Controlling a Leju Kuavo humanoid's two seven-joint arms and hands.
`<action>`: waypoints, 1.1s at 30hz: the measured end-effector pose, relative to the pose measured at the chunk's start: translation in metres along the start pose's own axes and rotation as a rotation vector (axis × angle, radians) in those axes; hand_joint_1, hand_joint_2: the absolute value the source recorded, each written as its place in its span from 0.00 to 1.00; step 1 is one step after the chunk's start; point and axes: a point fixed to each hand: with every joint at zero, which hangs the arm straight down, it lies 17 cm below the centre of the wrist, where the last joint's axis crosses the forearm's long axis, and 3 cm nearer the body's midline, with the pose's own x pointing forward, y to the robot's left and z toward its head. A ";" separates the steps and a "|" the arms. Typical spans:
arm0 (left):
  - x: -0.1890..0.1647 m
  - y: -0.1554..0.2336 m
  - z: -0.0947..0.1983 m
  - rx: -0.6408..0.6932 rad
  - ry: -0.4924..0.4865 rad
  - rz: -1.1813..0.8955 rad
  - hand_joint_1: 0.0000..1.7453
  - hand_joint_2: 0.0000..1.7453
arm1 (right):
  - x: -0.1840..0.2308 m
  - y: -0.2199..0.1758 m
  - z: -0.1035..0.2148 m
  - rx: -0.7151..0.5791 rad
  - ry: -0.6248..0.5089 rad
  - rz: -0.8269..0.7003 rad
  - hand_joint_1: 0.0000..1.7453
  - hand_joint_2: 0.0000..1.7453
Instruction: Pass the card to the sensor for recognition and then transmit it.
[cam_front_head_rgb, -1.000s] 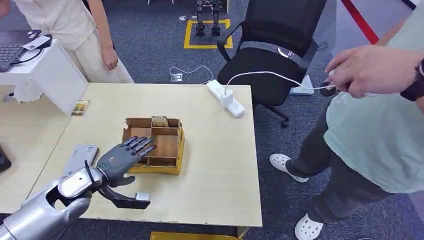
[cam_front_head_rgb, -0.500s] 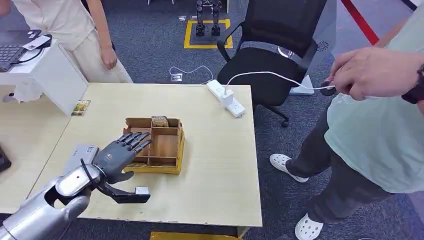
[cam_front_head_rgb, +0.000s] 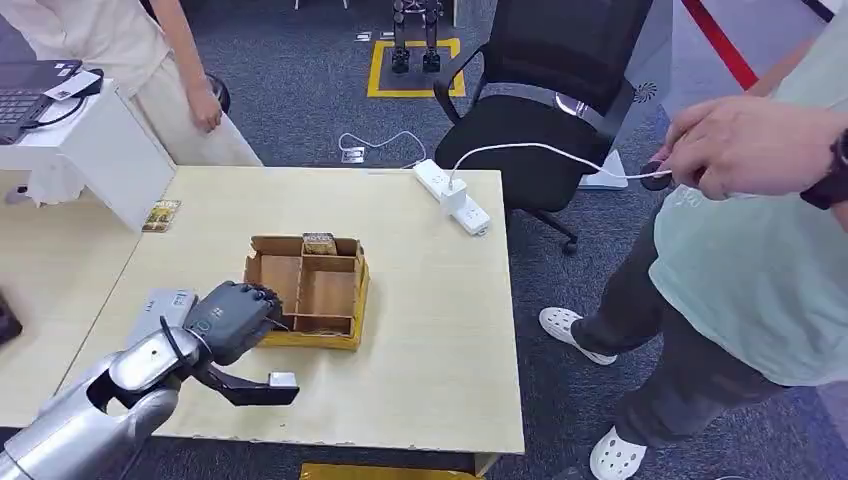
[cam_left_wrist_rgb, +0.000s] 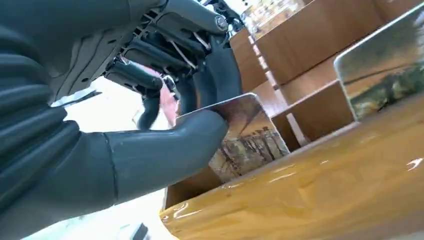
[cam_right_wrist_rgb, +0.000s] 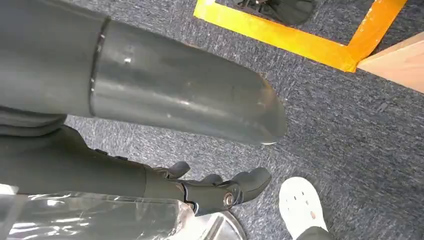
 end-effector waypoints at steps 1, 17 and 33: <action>0.000 0.000 0.000 0.000 0.000 0.001 1.00 1.00 | 0.000 0.000 0.000 0.000 0.000 -0.001 0.00 0.00; 0.010 0.009 -0.001 0.059 -0.042 0.029 1.00 1.00 | 0.003 0.001 0.000 0.003 -0.003 -0.005 0.00 0.00; -0.116 0.219 0.015 0.508 0.229 -0.093 1.00 1.00 | 0.015 0.008 0.003 -0.002 -0.015 -0.072 0.00 0.00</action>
